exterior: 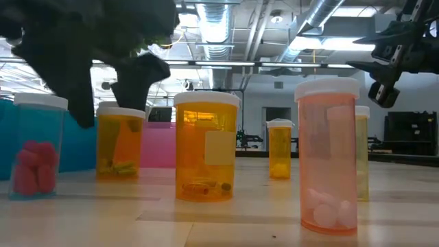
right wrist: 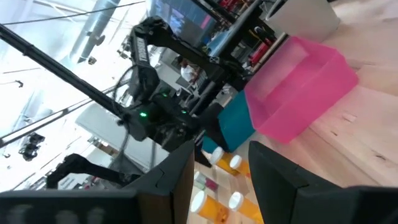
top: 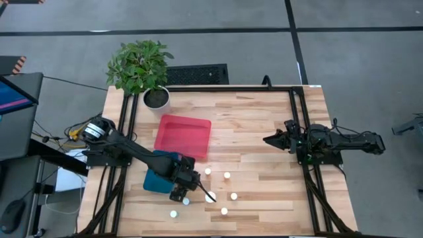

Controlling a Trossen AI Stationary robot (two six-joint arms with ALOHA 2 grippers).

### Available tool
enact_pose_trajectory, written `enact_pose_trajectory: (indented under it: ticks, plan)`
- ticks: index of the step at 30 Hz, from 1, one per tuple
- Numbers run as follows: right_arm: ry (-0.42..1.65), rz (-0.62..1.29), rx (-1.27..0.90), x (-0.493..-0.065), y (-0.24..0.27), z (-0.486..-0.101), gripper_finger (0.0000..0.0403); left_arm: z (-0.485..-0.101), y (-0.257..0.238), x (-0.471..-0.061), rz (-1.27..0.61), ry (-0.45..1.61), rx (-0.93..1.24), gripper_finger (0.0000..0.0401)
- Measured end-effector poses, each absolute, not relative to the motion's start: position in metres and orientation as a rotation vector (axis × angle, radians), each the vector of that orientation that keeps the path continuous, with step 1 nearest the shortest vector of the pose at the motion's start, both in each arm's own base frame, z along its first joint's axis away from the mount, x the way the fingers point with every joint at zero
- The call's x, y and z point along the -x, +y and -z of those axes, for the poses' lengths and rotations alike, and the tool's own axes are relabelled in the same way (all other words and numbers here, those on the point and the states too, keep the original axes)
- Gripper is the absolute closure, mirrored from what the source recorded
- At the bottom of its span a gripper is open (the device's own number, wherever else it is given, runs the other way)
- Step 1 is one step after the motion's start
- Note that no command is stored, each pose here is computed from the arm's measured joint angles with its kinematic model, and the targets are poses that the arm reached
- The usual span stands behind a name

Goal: Pick and place medicine bottles into bin by pill shape (circle, oval)
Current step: Put the orange capsule bottle into the blue bin

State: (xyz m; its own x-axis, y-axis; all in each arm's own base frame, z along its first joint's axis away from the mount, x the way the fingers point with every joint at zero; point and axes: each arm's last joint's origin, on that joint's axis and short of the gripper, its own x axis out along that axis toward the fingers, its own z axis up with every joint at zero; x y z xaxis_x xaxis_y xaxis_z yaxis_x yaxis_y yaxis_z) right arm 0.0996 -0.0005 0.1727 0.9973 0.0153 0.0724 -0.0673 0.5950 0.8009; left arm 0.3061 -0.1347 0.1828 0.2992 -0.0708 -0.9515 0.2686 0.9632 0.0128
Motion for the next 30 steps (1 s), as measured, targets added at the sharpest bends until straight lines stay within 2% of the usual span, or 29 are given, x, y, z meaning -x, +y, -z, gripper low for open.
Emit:
enact_pose_trajectory:
  ticks: [9,17,21,26,30]
  plan:
    - [-0.047,-0.044,-0.932,-0.1,0.0,-0.171,0.0237,-0.186,-0.134,-0.312,0.185,1.232,-0.202,0.01]
    - [-0.038,-0.039,-0.933,-0.1,0.0,-0.17,0.0236,-0.188,-0.134,-0.313,0.203,1.224,-0.213,0.0169]
    - [-0.038,-0.039,-0.933,-0.1,0.0,-0.17,0.0234,-0.188,-0.134,-0.313,0.207,1.226,-0.216,0.0191]
    - [-0.038,-0.039,-0.933,-0.1,0.0,-0.17,0.0236,-0.189,-0.134,-0.313,0.194,1.232,-0.197,0.0197]
    - [-0.038,-0.039,-0.933,-0.1,0.0,-0.17,0.0238,-0.204,-0.135,-0.319,0.184,1.223,-0.164,0.0197]
